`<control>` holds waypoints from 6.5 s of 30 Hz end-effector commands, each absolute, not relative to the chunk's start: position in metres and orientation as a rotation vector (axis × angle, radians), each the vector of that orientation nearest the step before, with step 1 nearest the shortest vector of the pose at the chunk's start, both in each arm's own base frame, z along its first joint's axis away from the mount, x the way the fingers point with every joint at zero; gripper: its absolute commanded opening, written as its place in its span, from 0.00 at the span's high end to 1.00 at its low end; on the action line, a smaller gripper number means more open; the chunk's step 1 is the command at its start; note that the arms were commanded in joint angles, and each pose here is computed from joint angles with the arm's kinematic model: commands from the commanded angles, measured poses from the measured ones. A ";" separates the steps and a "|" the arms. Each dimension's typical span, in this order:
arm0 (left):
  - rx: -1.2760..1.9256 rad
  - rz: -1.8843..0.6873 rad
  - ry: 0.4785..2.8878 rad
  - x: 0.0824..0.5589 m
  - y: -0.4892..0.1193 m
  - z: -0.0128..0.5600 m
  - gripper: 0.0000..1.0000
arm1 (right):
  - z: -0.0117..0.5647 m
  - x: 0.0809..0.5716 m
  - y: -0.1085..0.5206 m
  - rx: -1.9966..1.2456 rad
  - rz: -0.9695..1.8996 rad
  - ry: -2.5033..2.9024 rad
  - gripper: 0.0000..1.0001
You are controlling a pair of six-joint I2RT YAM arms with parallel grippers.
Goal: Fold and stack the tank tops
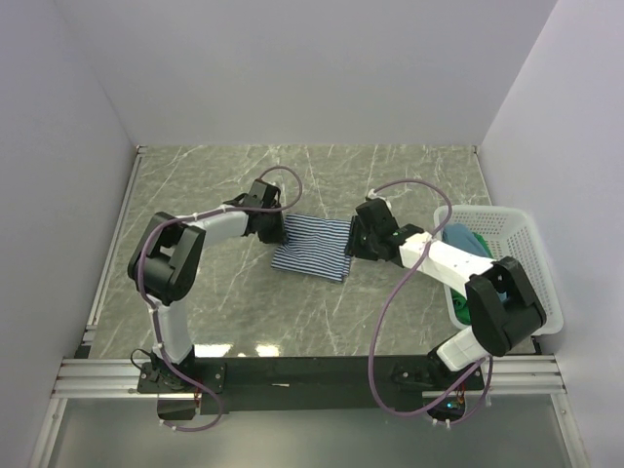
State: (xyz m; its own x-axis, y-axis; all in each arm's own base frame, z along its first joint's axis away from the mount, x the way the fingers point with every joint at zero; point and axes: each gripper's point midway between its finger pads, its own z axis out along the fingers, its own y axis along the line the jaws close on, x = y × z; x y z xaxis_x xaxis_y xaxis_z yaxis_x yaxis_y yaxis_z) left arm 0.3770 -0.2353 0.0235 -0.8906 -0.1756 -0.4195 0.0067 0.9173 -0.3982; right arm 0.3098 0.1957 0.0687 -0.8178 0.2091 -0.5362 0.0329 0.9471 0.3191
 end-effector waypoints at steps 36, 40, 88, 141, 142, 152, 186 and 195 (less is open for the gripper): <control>-1.663 -0.488 1.600 0.526 0.093 0.073 0.99 | 0.137 0.317 0.202 0.060 0.504 2.375 0.54; -1.759 -0.574 1.378 0.526 0.115 0.068 1.00 | 0.131 0.317 0.211 0.025 0.534 2.402 0.54; -1.016 -0.119 2.099 0.545 0.028 0.098 0.57 | 0.126 0.321 0.220 -0.019 0.568 2.403 0.53; -0.467 -0.696 1.926 0.592 -0.103 0.263 0.44 | 0.187 0.337 0.028 0.648 -0.052 2.159 0.47; -0.445 -0.732 1.905 0.579 -0.115 0.282 0.44 | 0.192 0.332 0.012 0.699 -0.091 2.124 0.44; -0.175 -0.932 2.056 0.464 -0.290 0.292 0.45 | 0.194 0.279 -0.099 1.203 -0.374 1.938 0.26; -0.033 -0.801 2.115 0.381 -0.294 0.281 0.50 | 0.209 0.265 -0.138 1.429 -0.077 1.699 1.00; -0.132 -0.784 1.973 0.371 -0.260 0.344 0.53 | 0.383 0.294 -0.031 0.850 0.273 1.564 1.00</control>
